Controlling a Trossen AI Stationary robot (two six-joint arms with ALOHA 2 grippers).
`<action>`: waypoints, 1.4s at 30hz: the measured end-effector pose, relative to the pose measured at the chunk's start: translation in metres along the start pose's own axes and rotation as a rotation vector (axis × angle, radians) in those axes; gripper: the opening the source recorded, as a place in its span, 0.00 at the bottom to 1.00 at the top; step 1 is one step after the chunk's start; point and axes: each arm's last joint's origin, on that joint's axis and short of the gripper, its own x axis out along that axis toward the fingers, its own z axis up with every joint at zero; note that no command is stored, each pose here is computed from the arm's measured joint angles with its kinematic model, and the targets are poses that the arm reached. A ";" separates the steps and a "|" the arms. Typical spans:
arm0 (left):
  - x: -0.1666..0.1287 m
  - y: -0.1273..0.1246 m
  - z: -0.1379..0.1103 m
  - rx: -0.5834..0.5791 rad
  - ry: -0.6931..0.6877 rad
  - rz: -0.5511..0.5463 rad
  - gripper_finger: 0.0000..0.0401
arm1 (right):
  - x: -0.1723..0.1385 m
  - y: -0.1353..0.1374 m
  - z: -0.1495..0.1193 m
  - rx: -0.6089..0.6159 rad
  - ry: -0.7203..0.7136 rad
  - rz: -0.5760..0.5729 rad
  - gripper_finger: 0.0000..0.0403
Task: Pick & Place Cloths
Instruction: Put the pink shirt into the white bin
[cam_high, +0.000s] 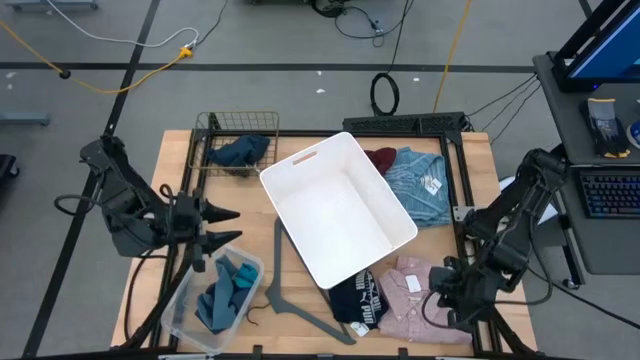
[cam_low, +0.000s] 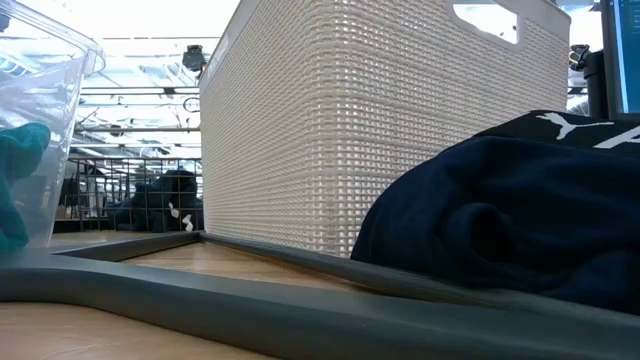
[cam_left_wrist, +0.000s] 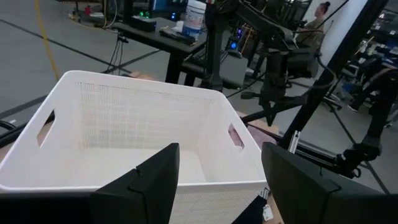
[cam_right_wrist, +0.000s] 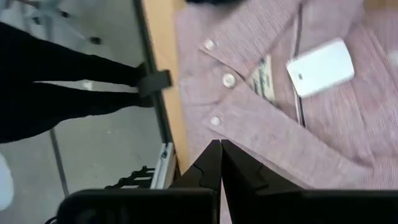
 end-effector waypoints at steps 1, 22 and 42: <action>0.000 0.000 0.000 0.000 0.000 0.000 0.58 | 0.003 0.000 -0.001 0.021 0.009 -0.017 0.00; 0.000 0.000 0.000 0.001 0.001 0.000 0.58 | 0.014 -0.001 -0.002 0.135 0.070 -0.089 0.40; 0.000 0.000 0.000 0.007 0.001 0.001 0.58 | 0.037 -0.001 0.000 0.074 0.030 -0.215 0.68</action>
